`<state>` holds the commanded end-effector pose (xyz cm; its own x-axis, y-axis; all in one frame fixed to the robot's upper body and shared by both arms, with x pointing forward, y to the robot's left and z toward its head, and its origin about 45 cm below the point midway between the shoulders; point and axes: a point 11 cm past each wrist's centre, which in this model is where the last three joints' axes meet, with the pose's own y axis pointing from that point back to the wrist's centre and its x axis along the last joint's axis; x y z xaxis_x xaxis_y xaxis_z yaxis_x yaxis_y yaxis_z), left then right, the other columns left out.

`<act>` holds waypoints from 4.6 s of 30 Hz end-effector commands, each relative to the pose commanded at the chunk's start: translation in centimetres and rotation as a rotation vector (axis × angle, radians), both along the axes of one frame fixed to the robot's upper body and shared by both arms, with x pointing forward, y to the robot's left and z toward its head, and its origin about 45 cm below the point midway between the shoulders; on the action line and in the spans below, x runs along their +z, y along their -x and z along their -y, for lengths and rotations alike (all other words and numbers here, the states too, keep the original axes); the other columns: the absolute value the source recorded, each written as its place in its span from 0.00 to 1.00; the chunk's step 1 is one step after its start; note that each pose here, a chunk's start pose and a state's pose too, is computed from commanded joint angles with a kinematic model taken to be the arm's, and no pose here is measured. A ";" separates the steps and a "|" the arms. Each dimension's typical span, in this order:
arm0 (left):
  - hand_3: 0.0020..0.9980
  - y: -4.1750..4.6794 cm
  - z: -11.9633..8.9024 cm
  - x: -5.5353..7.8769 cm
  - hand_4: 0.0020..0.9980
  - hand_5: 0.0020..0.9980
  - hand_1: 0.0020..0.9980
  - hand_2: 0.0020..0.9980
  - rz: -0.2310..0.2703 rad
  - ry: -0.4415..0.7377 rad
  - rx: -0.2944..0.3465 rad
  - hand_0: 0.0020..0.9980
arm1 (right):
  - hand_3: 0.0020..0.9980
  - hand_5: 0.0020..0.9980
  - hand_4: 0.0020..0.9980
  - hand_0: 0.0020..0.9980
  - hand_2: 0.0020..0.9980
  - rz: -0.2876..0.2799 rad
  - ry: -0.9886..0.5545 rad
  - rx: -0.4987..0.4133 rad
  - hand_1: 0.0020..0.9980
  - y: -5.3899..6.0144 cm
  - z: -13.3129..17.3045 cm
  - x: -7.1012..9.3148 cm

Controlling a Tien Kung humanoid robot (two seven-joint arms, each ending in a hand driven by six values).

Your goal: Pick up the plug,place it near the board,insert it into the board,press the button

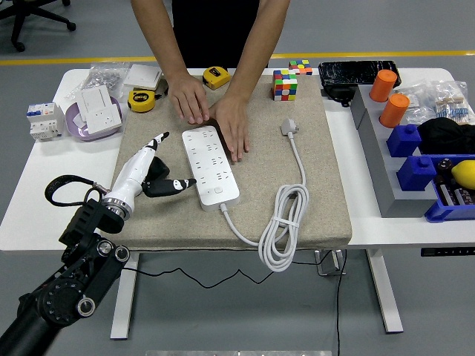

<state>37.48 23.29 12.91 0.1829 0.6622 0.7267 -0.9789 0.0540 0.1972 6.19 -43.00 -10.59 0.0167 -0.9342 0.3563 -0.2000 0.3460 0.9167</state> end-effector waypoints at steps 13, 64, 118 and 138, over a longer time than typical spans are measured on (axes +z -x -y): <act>0.88 0.03 -0.7 -1.5 1.00 0.06 0.94 0.89 -0.002 -0.098 0.011 0.87 | 0.85 0.91 1.00 1.00 0.87 0.000 -0.001 0.000 0.92 0.0 0.0 0.0; 0.45 -1.30 -4.2 -1.0 0.84 0.20 0.37 0.37 0.167 -0.204 0.129 0.39 | 0.84 0.91 1.00 1.00 0.86 0.009 -0.002 0.010 0.91 -0.2 0.1 0.1; 0.47 -6.66 -0.3 3.0 0.57 0.09 0.50 0.40 -0.050 -0.154 -0.126 0.41 | 0.84 0.91 1.00 1.00 0.86 0.022 0.003 0.000 0.91 -0.7 0.4 0.3; 0.48 -6.28 -0.7 2.3 0.58 0.08 0.51 0.41 -0.073 -0.179 -0.144 0.42 | 0.84 0.91 1.00 1.00 0.86 0.026 0.007 0.002 0.91 -0.9 0.6 0.4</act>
<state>43.76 23.94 15.22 0.3222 0.4875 0.8115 -0.9465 0.1496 0.2859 7.08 -43.65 -10.21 0.0090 -0.9317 0.3631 -0.2240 0.3520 0.9088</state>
